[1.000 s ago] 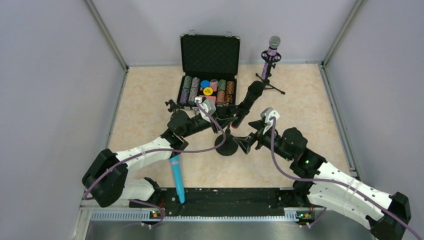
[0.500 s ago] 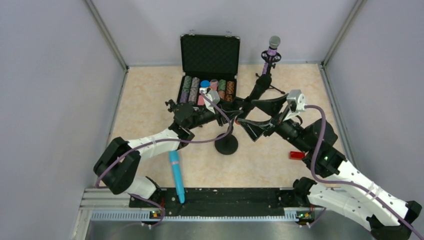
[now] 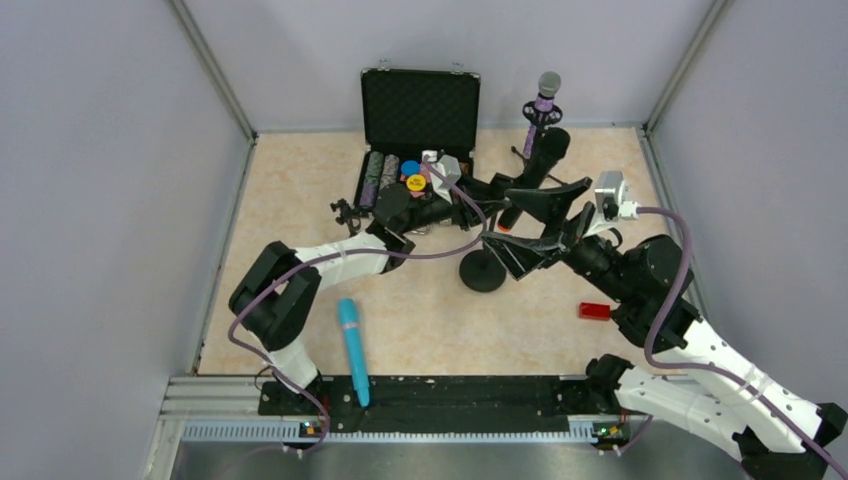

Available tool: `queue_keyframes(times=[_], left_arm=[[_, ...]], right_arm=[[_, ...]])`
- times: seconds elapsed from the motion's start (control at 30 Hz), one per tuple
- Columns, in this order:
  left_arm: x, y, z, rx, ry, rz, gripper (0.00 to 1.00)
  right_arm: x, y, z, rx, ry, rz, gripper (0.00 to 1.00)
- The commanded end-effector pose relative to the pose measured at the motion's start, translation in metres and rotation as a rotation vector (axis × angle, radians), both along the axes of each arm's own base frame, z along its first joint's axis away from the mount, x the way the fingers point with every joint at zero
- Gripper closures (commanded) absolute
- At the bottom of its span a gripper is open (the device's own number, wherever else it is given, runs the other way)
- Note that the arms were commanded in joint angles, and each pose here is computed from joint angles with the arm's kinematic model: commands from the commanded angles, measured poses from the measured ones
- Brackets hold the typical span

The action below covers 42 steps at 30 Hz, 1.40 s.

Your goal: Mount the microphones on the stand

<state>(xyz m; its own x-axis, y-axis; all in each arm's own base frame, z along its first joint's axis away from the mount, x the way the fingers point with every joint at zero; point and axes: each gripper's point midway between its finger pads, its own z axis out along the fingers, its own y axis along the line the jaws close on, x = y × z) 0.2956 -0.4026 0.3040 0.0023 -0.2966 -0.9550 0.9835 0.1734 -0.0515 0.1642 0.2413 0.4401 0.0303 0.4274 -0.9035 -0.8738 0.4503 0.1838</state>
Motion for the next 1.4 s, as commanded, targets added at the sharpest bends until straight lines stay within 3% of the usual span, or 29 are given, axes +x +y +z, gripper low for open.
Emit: queue_keyframes(times=[0.0,0.63,1.37], left_arm=[[-0.01,0.003,0.088,-0.221,-0.212,-0.048,1.0],[0.045,-0.069,0.098,-0.296,-0.244,-0.134,1.0],[0.1,-0.137,0.08,-0.268,-0.27,-0.037,1.0]], right_arm=[[-0.015,-0.004,0.039,0.072,-0.076,0.041,0.01],[-0.022,0.006,0.051,0.075,-0.123,0.106,0.01],[-0.022,0.007,0.042,0.073,-0.096,0.114,0.01]])
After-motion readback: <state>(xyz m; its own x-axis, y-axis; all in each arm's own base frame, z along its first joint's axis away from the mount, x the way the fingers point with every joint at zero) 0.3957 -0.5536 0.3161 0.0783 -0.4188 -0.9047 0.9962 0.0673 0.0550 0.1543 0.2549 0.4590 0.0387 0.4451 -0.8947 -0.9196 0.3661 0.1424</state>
